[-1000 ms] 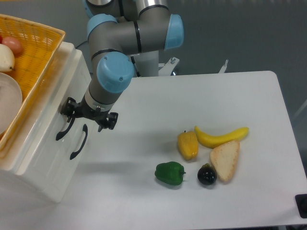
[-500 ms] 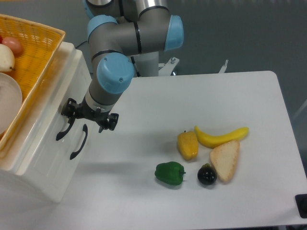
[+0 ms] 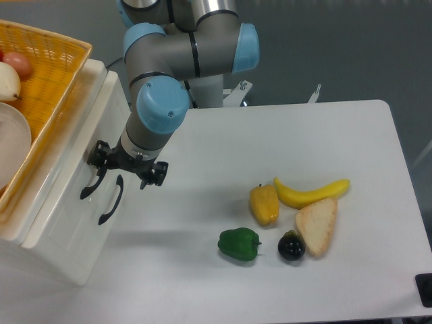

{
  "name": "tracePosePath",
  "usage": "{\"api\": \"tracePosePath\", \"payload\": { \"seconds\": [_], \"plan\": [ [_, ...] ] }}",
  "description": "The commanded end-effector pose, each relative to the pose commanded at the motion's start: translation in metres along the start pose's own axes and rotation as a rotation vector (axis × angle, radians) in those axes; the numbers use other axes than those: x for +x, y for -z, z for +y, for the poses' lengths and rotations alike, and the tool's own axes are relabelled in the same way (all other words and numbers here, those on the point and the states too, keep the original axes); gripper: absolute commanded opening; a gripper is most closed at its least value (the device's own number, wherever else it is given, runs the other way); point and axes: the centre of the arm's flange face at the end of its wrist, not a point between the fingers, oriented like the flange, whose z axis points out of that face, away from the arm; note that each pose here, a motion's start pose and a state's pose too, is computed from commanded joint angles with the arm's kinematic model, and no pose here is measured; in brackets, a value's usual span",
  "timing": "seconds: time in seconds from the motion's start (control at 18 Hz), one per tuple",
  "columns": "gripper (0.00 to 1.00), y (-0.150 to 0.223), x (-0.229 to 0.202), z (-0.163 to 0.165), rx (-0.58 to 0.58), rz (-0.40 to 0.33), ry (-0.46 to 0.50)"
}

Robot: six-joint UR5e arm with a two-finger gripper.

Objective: Slide open the top white drawer
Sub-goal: 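Pull the upper drawer handle outward, sliding the drawer open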

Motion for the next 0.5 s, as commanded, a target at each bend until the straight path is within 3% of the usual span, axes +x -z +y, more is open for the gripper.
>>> {"api": "tracePosePath", "payload": {
  "seconds": [0.5],
  "plan": [
    [1.00,0.0012,-0.0045,-0.0023,0.004,-0.001,-0.021]
  ]
}}
